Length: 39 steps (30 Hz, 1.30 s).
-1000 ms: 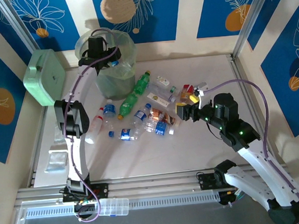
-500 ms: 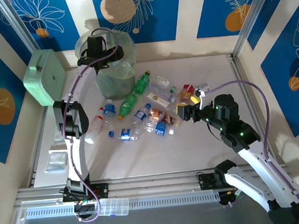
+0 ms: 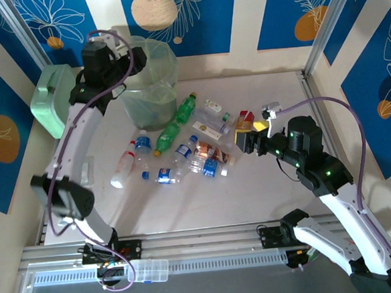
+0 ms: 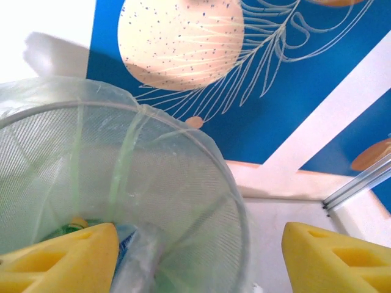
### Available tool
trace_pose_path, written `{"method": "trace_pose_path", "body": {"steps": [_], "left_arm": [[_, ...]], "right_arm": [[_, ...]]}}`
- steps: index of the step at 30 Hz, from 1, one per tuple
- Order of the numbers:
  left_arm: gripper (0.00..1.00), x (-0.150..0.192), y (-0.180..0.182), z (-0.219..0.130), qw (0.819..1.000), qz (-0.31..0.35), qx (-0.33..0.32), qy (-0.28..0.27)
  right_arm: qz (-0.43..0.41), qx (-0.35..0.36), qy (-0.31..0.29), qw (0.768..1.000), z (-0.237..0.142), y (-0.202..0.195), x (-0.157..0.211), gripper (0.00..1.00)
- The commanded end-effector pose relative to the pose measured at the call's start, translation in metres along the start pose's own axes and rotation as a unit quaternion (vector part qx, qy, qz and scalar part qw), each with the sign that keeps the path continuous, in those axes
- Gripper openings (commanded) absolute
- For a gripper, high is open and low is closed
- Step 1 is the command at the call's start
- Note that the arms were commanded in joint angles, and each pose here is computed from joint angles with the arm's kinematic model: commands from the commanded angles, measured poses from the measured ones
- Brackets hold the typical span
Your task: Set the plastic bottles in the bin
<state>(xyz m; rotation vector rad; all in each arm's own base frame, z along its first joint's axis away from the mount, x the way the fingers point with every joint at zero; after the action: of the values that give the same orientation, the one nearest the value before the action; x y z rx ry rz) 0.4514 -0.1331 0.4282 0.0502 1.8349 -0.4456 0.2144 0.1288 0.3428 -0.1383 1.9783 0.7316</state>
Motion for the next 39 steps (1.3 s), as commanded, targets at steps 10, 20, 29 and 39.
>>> {"method": "trace_pose_path", "body": {"steps": [10, 20, 29, 39], "left_arm": [[0.73, 0.103, -0.011, -0.085, 0.993, -0.078, 0.032, 0.086], [0.73, 0.181, -0.013, -0.104, 0.981, -0.070, 0.066, 0.168], [0.74, 0.189, -0.010, -0.120, 0.990, 0.012, 0.059, 0.126], [0.74, 0.191, -0.014, -0.125, 0.990, 0.018, 0.072, 0.123]], "right_arm": [[0.057, -0.005, 0.190, 0.980, 0.035, 0.004, 0.058, 0.76], [-0.017, 0.055, 0.305, 0.951, 0.101, -0.004, 0.114, 0.79], [-0.042, 0.109, 0.411, 0.904, 0.162, -0.024, 0.154, 0.79], [-0.103, 0.132, 0.476, 0.863, 0.193, -0.025, 0.194, 0.82]]}}
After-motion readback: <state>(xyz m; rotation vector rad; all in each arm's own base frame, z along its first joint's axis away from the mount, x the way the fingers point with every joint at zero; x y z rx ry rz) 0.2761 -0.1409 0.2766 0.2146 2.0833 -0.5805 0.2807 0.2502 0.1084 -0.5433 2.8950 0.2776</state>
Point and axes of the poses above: each hand's point on the last joint's axis, 136 mm out from that joint toward the fingers, its own z axis out along the fingers, its own y axis along the line the jaws close on, x = y × z, the point moved 3 cm from there along -z, back along the fingers, and after that the axes turned 10 degrees about z, right-handed, at the moved point
